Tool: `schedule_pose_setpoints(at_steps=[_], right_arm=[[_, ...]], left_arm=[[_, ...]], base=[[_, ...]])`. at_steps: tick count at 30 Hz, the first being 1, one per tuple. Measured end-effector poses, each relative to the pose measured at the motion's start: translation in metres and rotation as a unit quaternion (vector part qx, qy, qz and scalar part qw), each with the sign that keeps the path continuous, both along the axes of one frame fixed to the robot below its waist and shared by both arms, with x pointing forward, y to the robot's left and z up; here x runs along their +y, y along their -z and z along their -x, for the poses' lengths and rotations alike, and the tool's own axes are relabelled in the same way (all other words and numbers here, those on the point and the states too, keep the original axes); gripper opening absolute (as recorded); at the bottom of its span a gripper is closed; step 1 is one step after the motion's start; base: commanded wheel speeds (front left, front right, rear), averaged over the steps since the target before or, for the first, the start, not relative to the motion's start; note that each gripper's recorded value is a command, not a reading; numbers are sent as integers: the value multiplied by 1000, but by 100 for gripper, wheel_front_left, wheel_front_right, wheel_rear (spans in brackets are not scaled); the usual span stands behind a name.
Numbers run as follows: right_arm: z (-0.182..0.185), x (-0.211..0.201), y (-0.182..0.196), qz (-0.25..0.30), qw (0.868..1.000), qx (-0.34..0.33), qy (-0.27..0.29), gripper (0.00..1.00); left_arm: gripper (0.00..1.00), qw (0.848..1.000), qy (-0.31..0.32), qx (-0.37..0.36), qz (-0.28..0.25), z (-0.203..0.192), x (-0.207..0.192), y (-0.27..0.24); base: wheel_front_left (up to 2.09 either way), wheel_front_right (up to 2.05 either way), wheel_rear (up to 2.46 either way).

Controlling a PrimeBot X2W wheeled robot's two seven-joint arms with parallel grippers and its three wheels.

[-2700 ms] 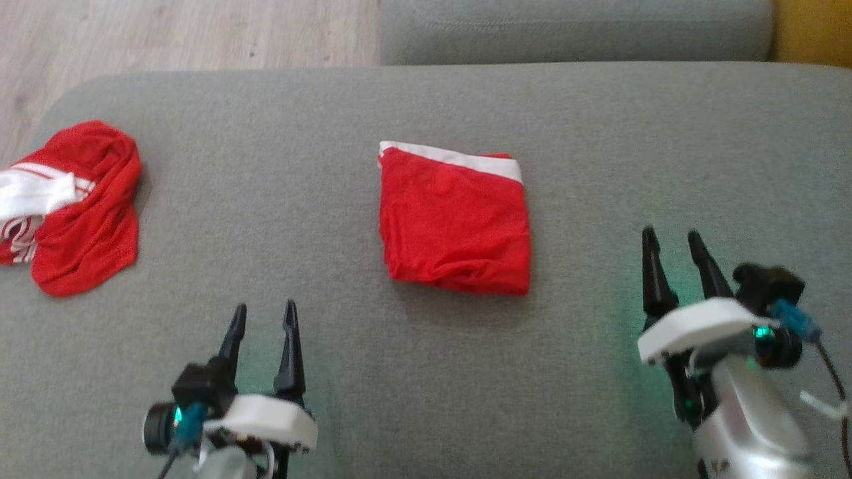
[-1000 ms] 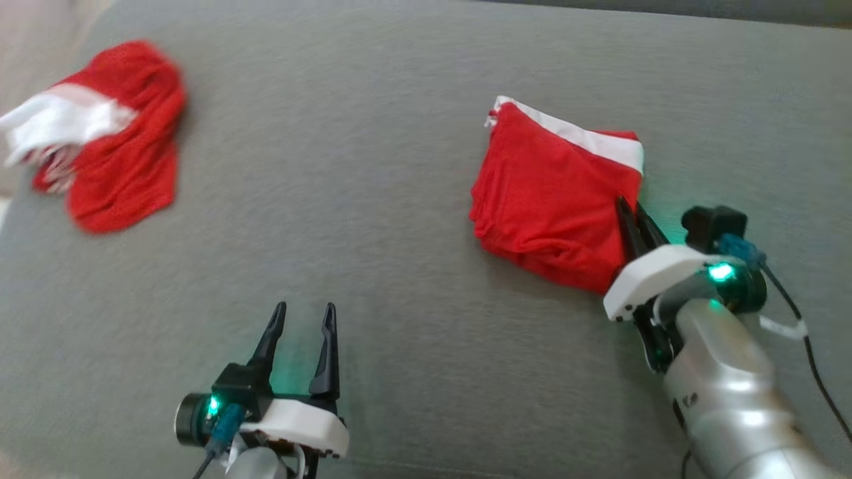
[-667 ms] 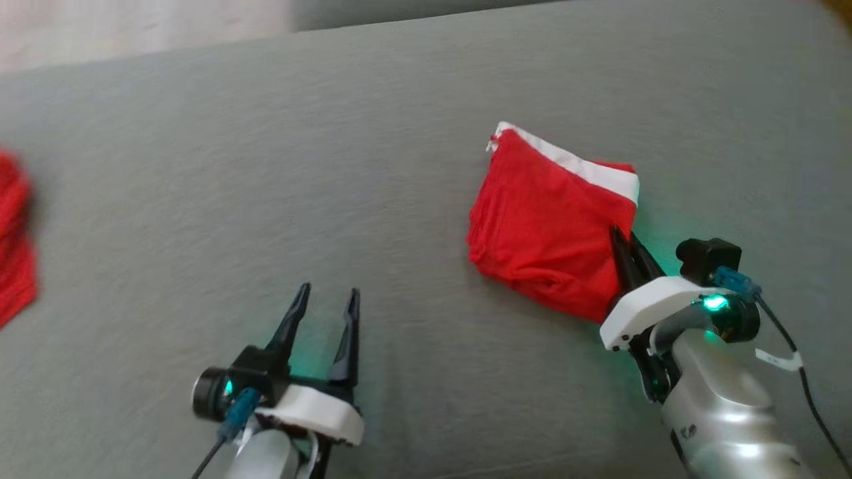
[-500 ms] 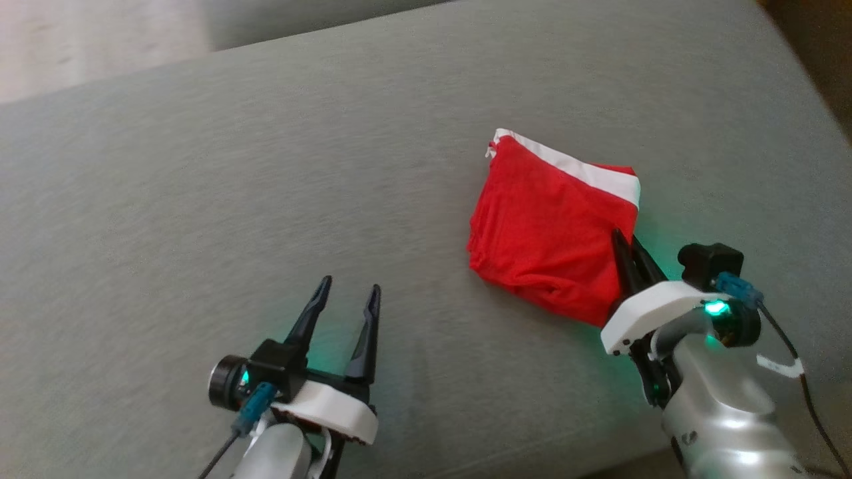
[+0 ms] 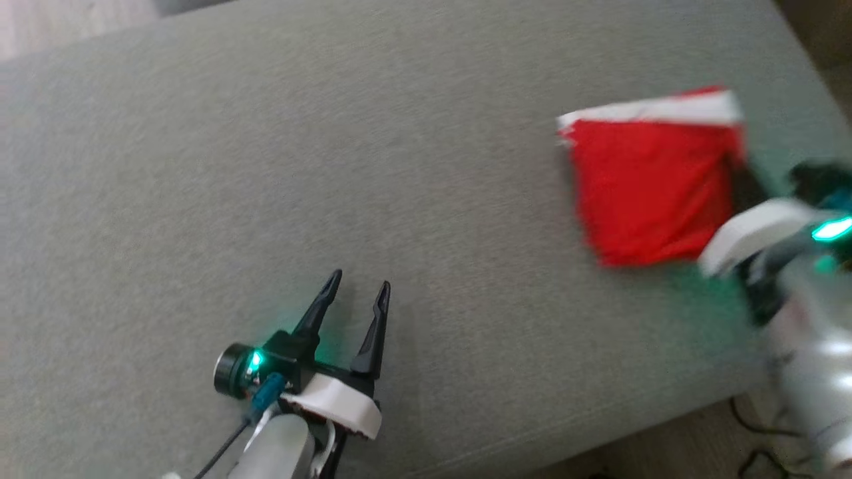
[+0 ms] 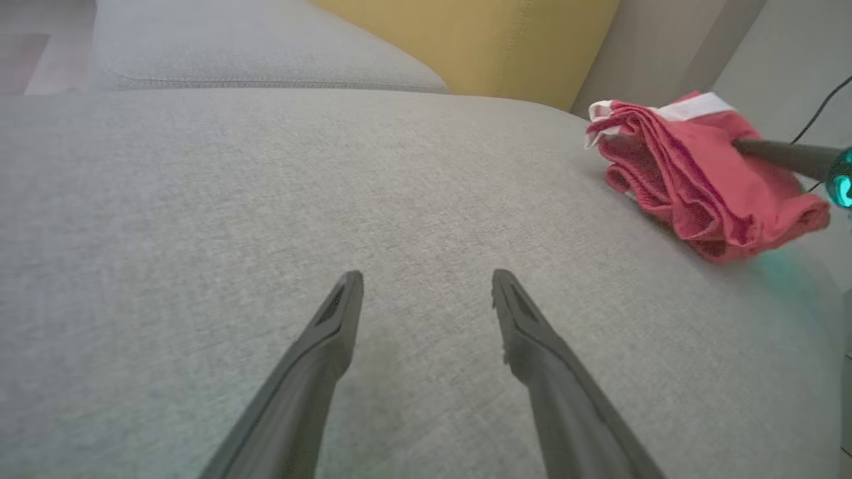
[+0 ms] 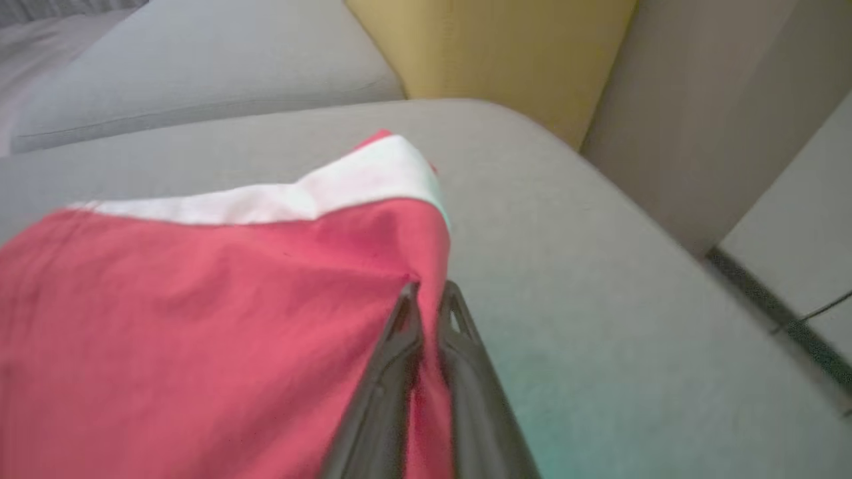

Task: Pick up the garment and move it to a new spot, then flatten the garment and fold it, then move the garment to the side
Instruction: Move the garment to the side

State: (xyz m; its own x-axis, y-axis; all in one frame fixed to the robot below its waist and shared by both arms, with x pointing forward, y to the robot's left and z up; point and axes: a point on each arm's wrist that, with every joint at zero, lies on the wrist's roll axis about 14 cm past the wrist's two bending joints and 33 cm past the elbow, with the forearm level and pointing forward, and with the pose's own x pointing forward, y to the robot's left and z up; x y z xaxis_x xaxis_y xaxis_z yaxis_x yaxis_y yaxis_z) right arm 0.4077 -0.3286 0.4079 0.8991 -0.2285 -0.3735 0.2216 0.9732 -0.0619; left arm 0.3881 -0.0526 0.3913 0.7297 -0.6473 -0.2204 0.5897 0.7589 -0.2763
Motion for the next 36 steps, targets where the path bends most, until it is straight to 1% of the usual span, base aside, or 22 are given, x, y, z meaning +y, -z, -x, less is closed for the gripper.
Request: schedule_pose_setpoints(at_steps=[3, 7, 10, 15, 16, 17, 18, 21, 24, 27, 30, 33, 36], right_arm=[[-20, -27, -14, 45, 999, 8, -3, 0], [-34, -53, -13, 89, 995, 46, -4, 0], [-44, -73, -14, 100, 993, 60, 16, 0], [-67, -101, -32, 128, 990, 54, 37, 0], [-71, -104, -34, 130, 989, 51, 42, 22], [-73, -108, -37, 131, 989, 43, 48, 67], [-76, -109, -40, 129, 990, 32, 52, 100], [-83, -107, -44, 130, 990, 14, 54, 100], [-92, -90, -49, 120, 992, -14, 44, 100], [-111, -55, -61, 98, 993, -60, 21, 100], [-129, -6, -83, 77, 990, -120, -19, 100], [-124, 34, -87, 45, 986, -152, -45, 100], [-103, 63, -70, 3, 987, -152, -56, 100]], left_arm=[[100, 1000, -14, 3, -3, -5, 11, 4], [100, 999, -35, 7, -8, -12, 25, 10], [100, 999, -48, 8, -7, -17, 33, 12], [100, 998, -66, 7, -5, -27, 42, 14], [100, 998, -69, 8, -6, -27, 44, 15], [100, 998, -70, 8, -6, -28, 45, 16], [100, 997, -71, 8, -7, -28, 45, 16], [100, 997, -73, 9, -6, -30, 46, 17], [100, 997, -79, 6, -8, -32, 48, 15], [100, 995, -94, 0, -13, -36, 55, 11], [100, 993, -116, -8, -21, -41, 67, 6], [100, 990, -138, -18, -26, -44, 79, -2], [100, 987, -157, -25, -32, -40, 91, -8]], base=[[0, 0, 0], [0, 0, 0], [0, 0, 0], [0, 0, 0], [0, 0, 0], [0, 0, 0], [0, 0, 0], [0, 0, 0], [0, 0, 0], [0, 0, 0], [0, 0, 0], [0, 0, 0], [0, 0, 0]])
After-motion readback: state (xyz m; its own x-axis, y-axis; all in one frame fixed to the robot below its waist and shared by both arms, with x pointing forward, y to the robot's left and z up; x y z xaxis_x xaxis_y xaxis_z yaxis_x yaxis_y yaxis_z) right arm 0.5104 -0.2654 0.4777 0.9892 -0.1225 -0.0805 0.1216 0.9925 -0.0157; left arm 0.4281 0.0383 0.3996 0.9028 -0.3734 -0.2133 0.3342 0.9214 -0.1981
